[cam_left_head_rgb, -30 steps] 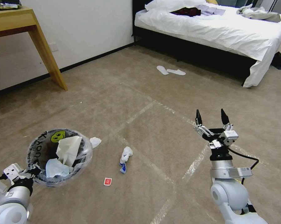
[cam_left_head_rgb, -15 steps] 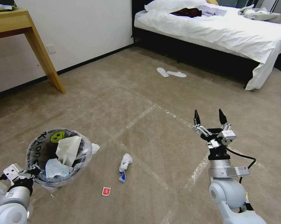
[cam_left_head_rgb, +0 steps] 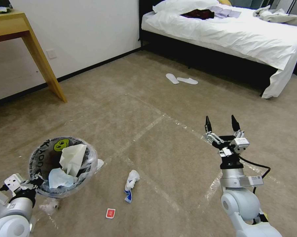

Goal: Pick up the trash bin and place the garbage on the floor into it.

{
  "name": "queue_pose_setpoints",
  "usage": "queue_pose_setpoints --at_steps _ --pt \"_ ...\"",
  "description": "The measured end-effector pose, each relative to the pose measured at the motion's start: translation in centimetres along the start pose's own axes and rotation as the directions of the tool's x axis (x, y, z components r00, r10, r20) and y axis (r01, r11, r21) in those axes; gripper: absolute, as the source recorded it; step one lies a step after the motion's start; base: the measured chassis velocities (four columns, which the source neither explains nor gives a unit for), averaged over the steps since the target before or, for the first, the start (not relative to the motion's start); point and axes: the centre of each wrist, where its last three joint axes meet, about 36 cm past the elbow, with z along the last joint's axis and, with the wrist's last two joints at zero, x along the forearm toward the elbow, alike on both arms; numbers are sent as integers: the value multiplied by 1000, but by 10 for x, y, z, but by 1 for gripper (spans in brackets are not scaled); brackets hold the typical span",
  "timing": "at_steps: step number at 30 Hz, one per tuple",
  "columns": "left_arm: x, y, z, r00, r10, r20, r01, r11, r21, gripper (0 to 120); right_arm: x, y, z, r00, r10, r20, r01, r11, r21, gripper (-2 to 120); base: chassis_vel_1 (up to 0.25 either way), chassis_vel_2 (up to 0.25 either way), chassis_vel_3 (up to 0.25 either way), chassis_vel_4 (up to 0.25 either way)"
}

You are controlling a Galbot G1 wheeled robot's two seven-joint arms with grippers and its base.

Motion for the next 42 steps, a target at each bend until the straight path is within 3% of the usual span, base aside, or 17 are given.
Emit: queue_pose_setpoints --at_steps 33,42 --pt "-3 1 3 1000 -4 -8 4 1000 -5 0 2 4 11 1000 -18 12 18 1000 -19 100 -24 26 21 -22" --pt "-8 3 4 1000 -16 -10 16 1000 -2 0 -20 21 20 999 -36 -24 34 994 -109 100 0 0 0 0"
